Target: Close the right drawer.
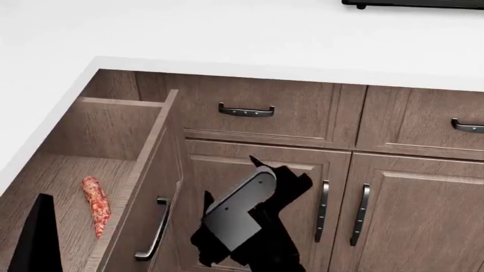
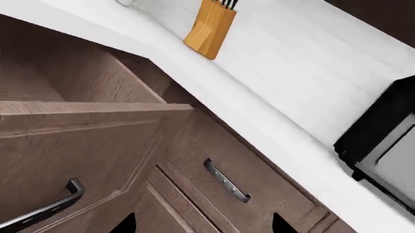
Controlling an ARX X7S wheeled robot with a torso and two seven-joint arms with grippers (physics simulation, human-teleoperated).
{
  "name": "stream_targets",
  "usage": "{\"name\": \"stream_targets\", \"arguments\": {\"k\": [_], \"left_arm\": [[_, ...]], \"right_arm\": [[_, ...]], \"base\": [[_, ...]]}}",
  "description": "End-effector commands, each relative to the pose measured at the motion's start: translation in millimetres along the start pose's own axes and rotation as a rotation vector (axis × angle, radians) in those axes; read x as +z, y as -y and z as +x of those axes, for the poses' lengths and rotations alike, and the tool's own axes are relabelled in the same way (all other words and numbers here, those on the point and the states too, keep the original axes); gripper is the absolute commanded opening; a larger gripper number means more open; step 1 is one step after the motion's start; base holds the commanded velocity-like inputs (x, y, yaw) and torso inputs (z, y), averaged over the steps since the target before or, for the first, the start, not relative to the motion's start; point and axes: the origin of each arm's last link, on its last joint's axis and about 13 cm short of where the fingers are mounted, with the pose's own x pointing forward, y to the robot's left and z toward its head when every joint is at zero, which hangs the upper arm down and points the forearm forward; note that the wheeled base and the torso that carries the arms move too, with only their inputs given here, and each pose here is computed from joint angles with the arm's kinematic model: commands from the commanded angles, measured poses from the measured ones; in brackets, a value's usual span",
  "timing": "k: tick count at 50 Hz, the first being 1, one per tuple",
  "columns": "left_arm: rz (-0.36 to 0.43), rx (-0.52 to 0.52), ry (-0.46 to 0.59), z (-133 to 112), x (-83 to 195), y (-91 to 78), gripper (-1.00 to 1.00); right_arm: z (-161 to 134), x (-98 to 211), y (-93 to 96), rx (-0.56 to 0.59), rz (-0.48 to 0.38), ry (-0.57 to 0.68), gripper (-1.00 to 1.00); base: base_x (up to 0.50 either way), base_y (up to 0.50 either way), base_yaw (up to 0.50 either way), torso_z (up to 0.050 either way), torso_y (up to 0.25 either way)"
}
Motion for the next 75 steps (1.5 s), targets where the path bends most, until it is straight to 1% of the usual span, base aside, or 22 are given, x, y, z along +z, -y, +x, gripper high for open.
{"name": "stream_targets", "arguments": {"k": [1, 6, 9, 15, 17, 22, 28, 33, 42, 47, 50, 52, 53, 54, 56, 61, 66, 75], "left_arm": [[0.001, -0.009, -0.015, -1.8, -0.8, 2.3, 1.0], [-0.003, -0.014, -0.017, -2.2, 0.0, 2.6, 1.0], [-0.006, -0.018, -0.018, -2.3, 0.4, 2.9, 1.0], [-0.018, -0.032, -0.02, 6.3, -8.3, 4.0, 1.0], [-0.02, -0.035, -0.022, 7.5, -10.0, 4.1, 1.0], [-0.032, -0.046, -0.023, 11.4, -12.4, 5.5, 1.0], [-0.041, -0.061, -0.023, 13.4, -14.2, 7.3, 1.0], [-0.047, -0.072, -0.026, 15.0, -17.4, 8.9, 1.0], [-0.04, -0.074, -0.05, 19.4, -28.9, 9.6, 1.0], [-0.013, -0.071, -0.064, 21.6, -37.1, 11.3, 1.0], [0.006, -0.079, -0.063, 21.1, -39.2, 14.1, 1.0], [0.042, -0.08, -0.056, 20.8, -41.9, 15.5, 1.0], [0.039, -0.081, -0.059, 21.0, -42.4, 15.6, 1.0], [0.081, -0.073, -0.049, 21.3, -44.1, 15.4, 1.0], [0.071, -0.076, -0.056, 21.1, -45.1, 15.8, 1.0], [0.102, -0.073, -0.065, 21.5, -49.8, 16.3, 1.0], [0.111, -0.084, -0.092, 20.8, -56.7, 17.4, 1.0], [0.113, -0.11, -0.11, 17.3, -61.4, 20.6, 1.0]], "right_arm": [[-50.3, 24.3, 24.8, -0.215, 0.014, 0.099, 1.0], [-61.7, 30.7, 30.3, -0.239, 0.018, 0.124, 1.0], [-67.3, 33.1, 34.6, -0.262, 0.035, 0.137, 1.0], [-80.8, 35.2, 37.7, -0.318, 0.041, 0.143, 1.0], [-83.7, 36.3, 37.9, -0.327, 0.044, 0.147, 1.0], [-101.8, 42.2, 36.0, -0.383, 0.043, 0.159, 1.0], [-124.5, 55.7, 31.3, -0.425, 0.037, 0.215, 1.0], [-132.2, 60.5, 30.3, -0.445, 0.031, 0.234, 1.0], [-142.9, 64.9, 36.8, -0.506, 0.036, 0.257, 1.0], [-152.7, 70.7, 41.2, -0.531, 0.036, 0.283, 1.0], [-154.6, 71.3, 42.0, -0.536, 0.036, 0.287, 1.0], [-156.1, 72.7, 42.1, -0.537, 0.036, 0.295, 1.0], [-156.4, 72.9, 42.1, -0.537, 0.036, 0.296, 1.0], [-156.9, 73.2, 42.1, -0.537, 0.037, 0.298, 1.0], [-156.9, 73.0, 42.1, -0.536, 0.038, 0.298, 1.0], [-155.8, 73.0, 41.3, -0.528, 0.04, 0.301, 1.0], [-152.4, 72.1, 40.1, -0.516, 0.041, 0.301, 1.0], [-151.2, 72.6, 39.6, -0.514, 0.041, 0.304, 1.0]], "base": [[0.0, 0.0, 0.0, 0.0, 0.0], [0.0, 0.0, 0.0, 0.0, 0.0], [0.0, 0.0, 0.0, 0.0, 0.0], [0.0, 0.0, 0.0, 0.0, 0.0], [0.0, 0.0, 0.0, 0.0, 0.0], [0.0, 0.0, 0.0, 0.0, 0.0], [0.0, 0.0, 0.0, 0.0, 0.0], [0.0, 0.0, 0.0, 0.0, 0.0], [0.0, 0.0, 0.0, 0.0, 0.0], [0.0, 0.0, 0.0, 0.0, 0.0], [0.0, 0.0, 0.0, 0.0, 0.0], [0.0, 0.0, 0.0, 0.0, 0.0], [0.0, 0.0, 0.0, 0.0, 0.0], [0.0, 0.0, 0.0, 0.0, 0.0], [0.0, 0.0, 0.0, 0.0, 0.0], [0.0, 0.0, 0.0, 0.0, 0.0], [0.0, 0.0, 0.0, 0.0, 0.0], [0.0, 0.0, 0.0, 0.0, 0.0]]}}
